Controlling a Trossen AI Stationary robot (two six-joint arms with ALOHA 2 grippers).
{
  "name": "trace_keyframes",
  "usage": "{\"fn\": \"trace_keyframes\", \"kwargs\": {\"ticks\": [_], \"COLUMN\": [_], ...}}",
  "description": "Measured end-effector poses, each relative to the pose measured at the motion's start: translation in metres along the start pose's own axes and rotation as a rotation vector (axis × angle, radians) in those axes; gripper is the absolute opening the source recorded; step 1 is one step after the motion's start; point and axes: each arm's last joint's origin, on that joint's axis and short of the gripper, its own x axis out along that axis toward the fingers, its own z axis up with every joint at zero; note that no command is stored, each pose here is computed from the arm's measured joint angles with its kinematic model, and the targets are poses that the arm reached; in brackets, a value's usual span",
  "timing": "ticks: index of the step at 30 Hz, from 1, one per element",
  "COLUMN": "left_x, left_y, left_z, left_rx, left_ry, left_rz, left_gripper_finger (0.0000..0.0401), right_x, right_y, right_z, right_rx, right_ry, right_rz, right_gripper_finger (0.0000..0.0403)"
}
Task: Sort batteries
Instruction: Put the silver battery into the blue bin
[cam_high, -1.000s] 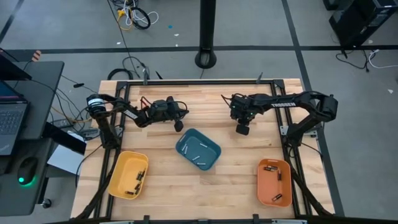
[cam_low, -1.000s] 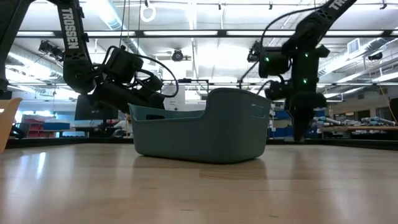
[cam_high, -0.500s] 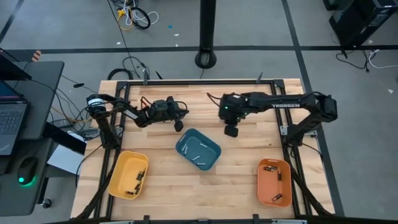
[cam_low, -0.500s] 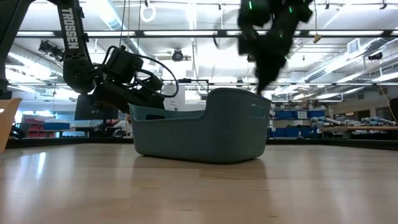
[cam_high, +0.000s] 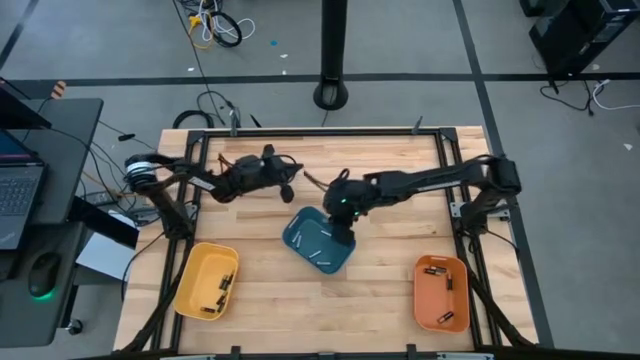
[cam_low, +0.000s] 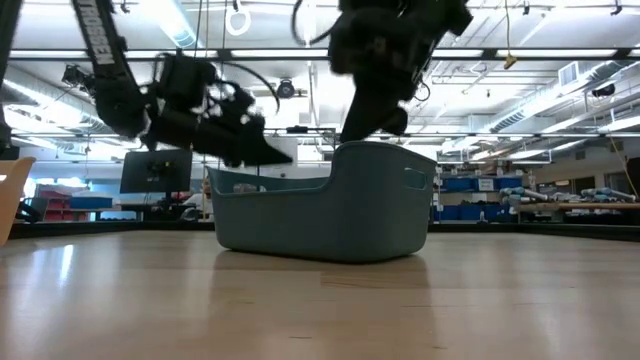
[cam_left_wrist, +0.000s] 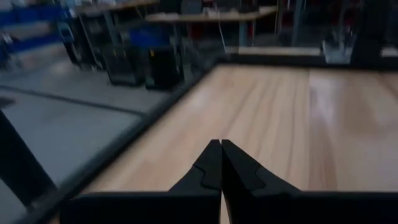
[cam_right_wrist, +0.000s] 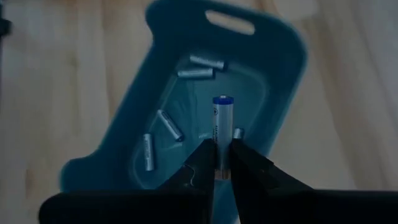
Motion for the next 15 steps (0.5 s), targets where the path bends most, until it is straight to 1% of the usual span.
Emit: {"fn": "trace_keyframes", "kwargs": {"ticks": [5,9,12,15], "left_x": [-0.025,-0.046,-0.057,-0.064], "left_y": [0.003,0.005,0.005,0.006], "left_z": [0.025,0.033,0.034,0.033], "left_rx": [0.02,0.017,0.013,0.006], "left_ry": [-0.11,-0.167,-0.183,-0.189], "left_rz": [0.025,0.048,0.051,0.06], "left_gripper_finger": [0.0006,0.0006,0.0006,0.0006], "right_x": [0.036,0.054,0.058,0.056], "right_y": [0.001,0.0,-0.004,-0.013], "right_z": [-0.001,-0.003,-0.004,-0.001], "right_rx": [0.046,0.075,0.075,0.047], "right_ry": [0.098,0.199,0.272,0.288], "right_rz": [0.032,0.021,-0.044,-0.15], "right_gripper_finger": [0.0048,0.0048,0.0048,0.0048]}}
